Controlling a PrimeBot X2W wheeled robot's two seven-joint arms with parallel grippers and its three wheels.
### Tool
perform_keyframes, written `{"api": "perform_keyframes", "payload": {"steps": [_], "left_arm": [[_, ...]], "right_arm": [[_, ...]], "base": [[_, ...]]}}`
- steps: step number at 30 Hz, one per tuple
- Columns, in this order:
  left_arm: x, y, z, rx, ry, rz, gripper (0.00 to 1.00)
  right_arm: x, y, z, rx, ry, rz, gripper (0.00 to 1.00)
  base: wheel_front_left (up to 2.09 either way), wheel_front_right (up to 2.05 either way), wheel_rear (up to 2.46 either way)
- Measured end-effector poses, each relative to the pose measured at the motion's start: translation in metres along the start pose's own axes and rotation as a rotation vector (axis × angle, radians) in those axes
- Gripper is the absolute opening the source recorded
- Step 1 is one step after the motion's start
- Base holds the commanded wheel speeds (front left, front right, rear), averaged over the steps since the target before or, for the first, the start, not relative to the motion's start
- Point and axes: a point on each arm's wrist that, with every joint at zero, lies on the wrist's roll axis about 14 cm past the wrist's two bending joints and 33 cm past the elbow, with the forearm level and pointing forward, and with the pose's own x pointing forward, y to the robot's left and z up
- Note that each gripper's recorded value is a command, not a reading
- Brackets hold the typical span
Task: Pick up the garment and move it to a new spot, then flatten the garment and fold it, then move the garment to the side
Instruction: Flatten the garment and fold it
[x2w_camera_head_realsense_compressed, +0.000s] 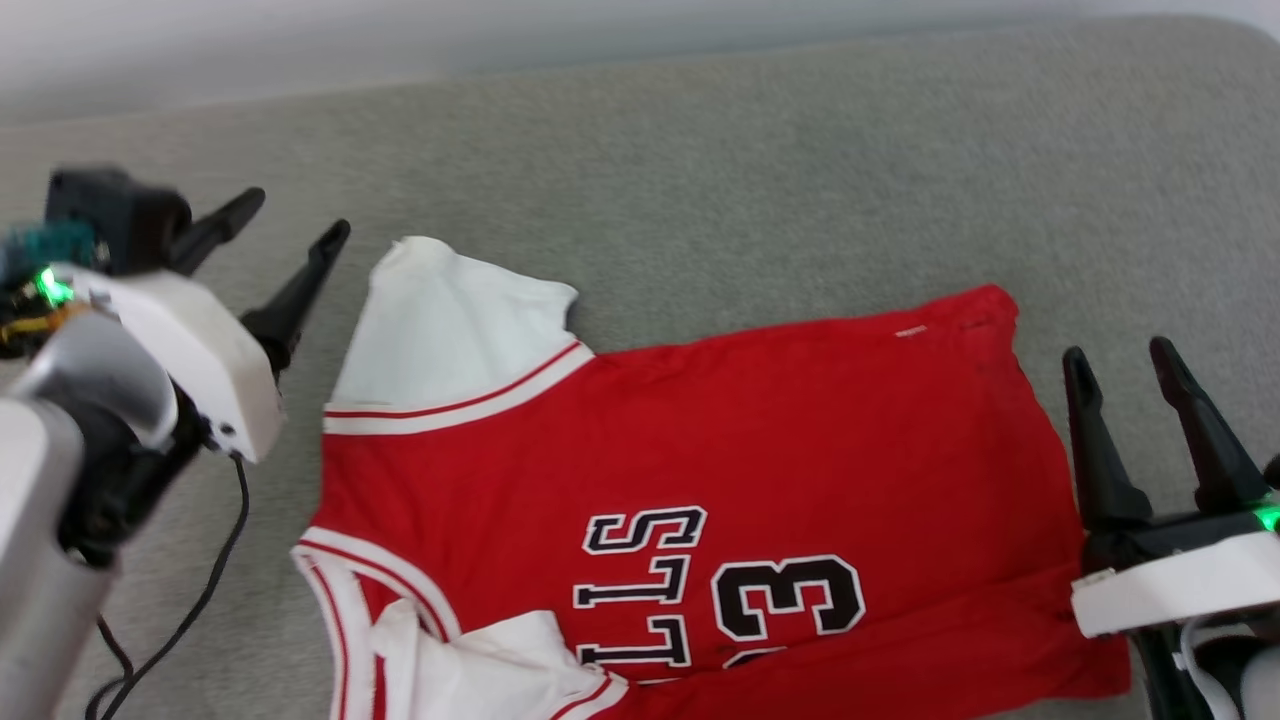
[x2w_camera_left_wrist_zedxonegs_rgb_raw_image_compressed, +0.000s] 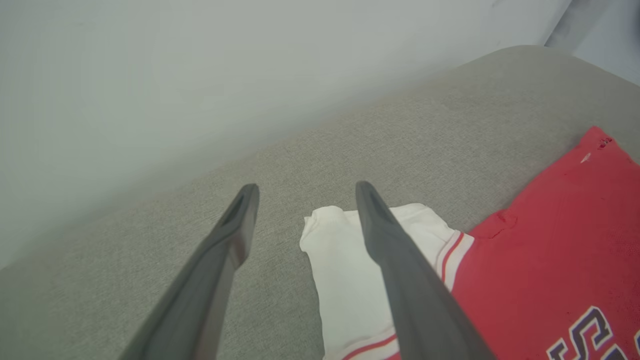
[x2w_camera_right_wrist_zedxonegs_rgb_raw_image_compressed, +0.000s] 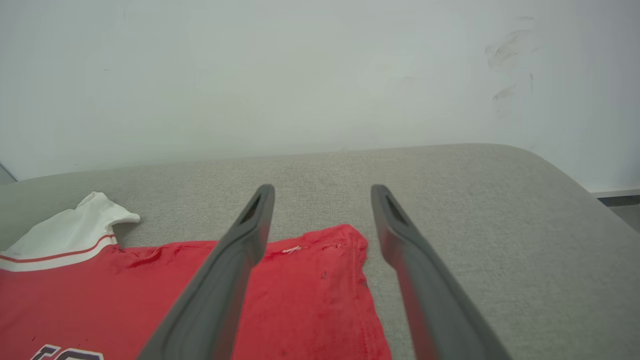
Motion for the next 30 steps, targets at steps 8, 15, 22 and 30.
{"api": "perform_keyframes", "payload": {"steps": [8, 15, 22, 30], "left_arm": [[0.052, 0.009, -0.044, -0.086, 0.430, -0.073, 1.00], [0.079, 0.012, -0.083, -0.095, 0.657, -0.092, 1.00], [0.092, 0.017, -0.117, -0.040, 0.767, -0.116, 1.00], [0.094, 0.009, -0.129, -0.033, 0.791, -0.158, 0.00]], "right_arm": [[0.006, 0.000, -0.029, 0.049, 0.061, -0.033, 1.00], [0.002, -0.016, -0.050, 0.037, 0.108, -0.093, 1.00], [0.003, -0.026, -0.064, 0.037, 0.131, -0.132, 1.00], [0.004, -0.031, -0.067, 0.039, 0.129, -0.148, 1.00]], "base": [[0.00, 0.00, 0.00], [0.00, 0.00, 0.00], [0.00, 0.00, 0.00], [0.00, 0.00, 0.00]]}}
